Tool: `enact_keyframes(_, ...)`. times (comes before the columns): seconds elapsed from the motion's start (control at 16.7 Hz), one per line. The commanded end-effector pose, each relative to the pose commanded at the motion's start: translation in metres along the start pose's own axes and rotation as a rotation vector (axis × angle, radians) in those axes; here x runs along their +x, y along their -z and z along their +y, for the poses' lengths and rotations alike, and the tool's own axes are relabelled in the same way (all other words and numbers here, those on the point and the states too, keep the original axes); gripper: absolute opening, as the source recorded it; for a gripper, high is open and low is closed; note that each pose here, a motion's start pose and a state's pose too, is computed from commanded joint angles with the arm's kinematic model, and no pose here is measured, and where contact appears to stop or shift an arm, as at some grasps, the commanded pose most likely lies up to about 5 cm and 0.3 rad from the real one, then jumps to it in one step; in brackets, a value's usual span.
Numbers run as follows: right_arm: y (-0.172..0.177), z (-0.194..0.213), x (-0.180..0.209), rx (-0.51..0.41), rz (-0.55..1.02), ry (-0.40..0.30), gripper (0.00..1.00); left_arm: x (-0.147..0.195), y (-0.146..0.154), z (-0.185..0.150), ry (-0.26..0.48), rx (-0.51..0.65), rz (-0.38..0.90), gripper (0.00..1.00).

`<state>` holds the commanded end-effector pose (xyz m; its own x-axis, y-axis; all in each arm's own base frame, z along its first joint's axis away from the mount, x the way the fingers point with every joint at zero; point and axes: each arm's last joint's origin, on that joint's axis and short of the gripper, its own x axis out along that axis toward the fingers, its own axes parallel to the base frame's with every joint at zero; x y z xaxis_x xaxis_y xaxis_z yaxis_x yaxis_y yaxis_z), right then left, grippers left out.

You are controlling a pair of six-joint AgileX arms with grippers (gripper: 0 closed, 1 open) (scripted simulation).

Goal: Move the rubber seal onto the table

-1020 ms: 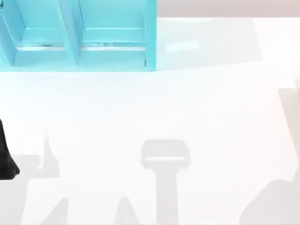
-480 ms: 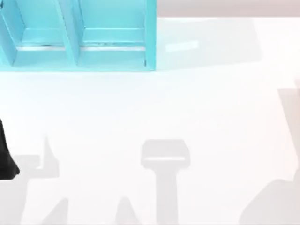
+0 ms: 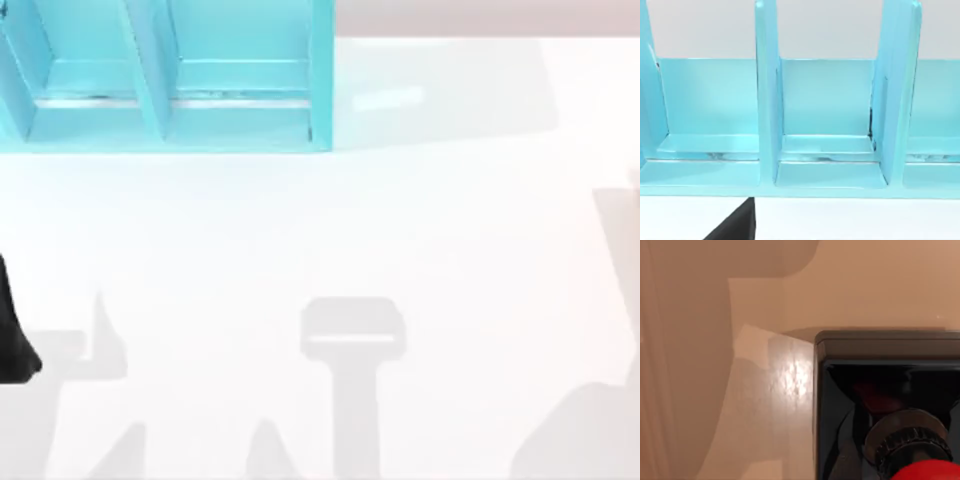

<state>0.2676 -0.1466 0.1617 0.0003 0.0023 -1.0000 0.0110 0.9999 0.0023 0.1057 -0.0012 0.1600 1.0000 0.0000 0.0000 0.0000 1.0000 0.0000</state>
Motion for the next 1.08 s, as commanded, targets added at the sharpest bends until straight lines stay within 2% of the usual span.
enact_keyframes(0.24,-0.012,0.022,-0.024,0.010,0.006,-0.003,0.00,0.000,0.000,0.000,0.000,0.000,0.000,1.00)
enact_keyframes(0.48,-0.023,0.067,-0.069,0.006,0.018,-0.002,0.00,0.000,0.000,0.000,0.000,0.000,0.000,1.00)
enact_keyframes(0.84,-0.005,0.140,-0.140,0.001,0.002,0.000,0.00,0.000,0.000,0.000,0.000,0.000,0.000,1.00)
enact_keyframes(1.08,0.000,0.150,-0.149,0.000,0.000,0.000,0.00,0.000,0.000,0.000,0.000,0.000,0.000,1.00)
